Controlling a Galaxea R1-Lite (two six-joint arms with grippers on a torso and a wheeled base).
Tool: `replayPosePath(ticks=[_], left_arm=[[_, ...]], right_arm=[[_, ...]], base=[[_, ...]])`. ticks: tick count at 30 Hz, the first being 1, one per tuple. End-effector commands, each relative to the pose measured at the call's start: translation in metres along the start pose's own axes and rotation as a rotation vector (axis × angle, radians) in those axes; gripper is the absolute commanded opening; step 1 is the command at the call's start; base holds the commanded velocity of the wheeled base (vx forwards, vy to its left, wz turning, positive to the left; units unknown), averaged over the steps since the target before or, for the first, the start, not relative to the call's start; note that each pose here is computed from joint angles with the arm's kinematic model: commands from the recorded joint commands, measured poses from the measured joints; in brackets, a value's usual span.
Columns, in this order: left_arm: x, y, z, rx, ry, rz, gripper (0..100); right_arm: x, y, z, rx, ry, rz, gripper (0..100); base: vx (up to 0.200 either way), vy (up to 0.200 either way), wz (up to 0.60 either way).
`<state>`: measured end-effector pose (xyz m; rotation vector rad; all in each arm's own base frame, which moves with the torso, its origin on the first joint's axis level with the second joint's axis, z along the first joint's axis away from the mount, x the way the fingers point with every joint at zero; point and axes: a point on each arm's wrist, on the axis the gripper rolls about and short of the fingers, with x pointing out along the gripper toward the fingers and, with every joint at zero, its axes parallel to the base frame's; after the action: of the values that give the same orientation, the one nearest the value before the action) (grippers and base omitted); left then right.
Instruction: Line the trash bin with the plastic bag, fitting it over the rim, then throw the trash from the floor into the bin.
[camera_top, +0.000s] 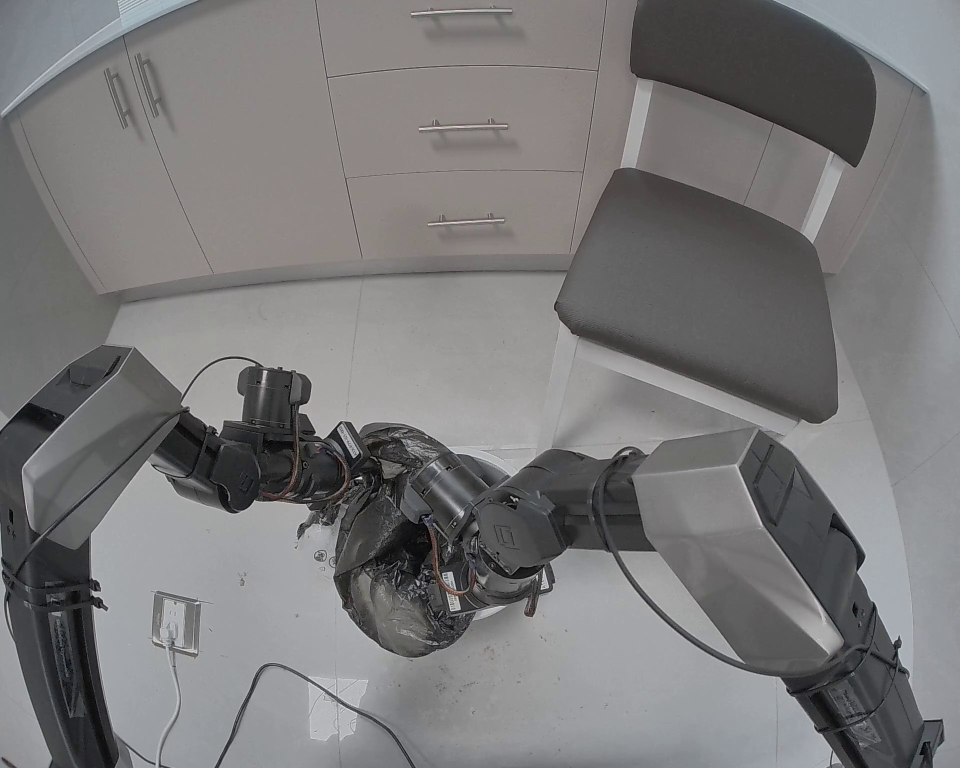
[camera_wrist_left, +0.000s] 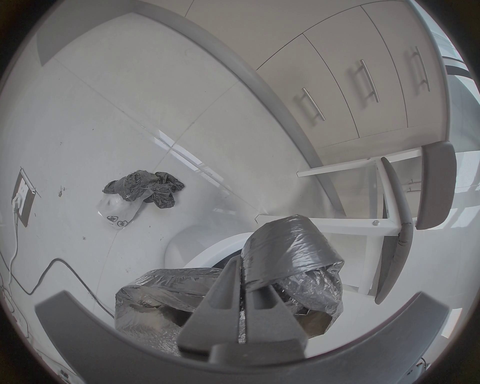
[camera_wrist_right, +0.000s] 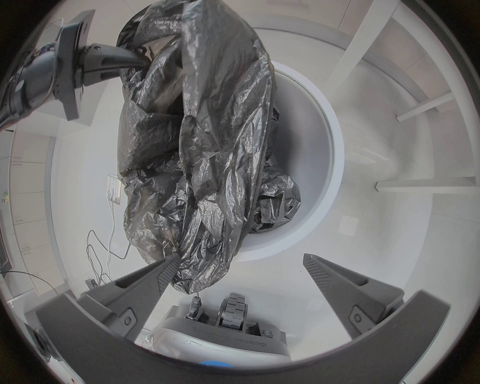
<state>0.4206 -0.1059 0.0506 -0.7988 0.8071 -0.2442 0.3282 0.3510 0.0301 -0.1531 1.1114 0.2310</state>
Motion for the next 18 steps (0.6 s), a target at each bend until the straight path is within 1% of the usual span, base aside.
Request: replayPosePath(ticks=[1,3,8,16,18], left_arm=[[0.0,-0.003,-0.001,0.005,0.002,-0.006,0],[0.0,-0.003,-0.001,0.005,0.0,-0.006,0],[0.0,-0.001,-0.001,0.001,0.002,0.001,0],[0.0,-0.001,0.0,0.002,-0.01,0.006,0],[0.0,-0.001,0.0,0.002,-0.01,0.006,0]], right_arm=[[0.009,0.001,-0.003,-0.004,0.009,-0.005,100],[0.014,0.002,-0.004,-0.005,0.003,-0.001,100],[0.019,0.004,-0.004,-0.045,-0.012,0.008,100],[0.026,0.006,-0.003,-0.047,-0.036,0.024,100],[0.026,0.007,-0.003,-0.062,-0.038,0.026,100]], base=[[0.0,0.0,0.0],[0.0,0.0,0.0],[0.0,0.0,0.0],[0.0,0.0,0.0],[0.0,0.0,0.0]])
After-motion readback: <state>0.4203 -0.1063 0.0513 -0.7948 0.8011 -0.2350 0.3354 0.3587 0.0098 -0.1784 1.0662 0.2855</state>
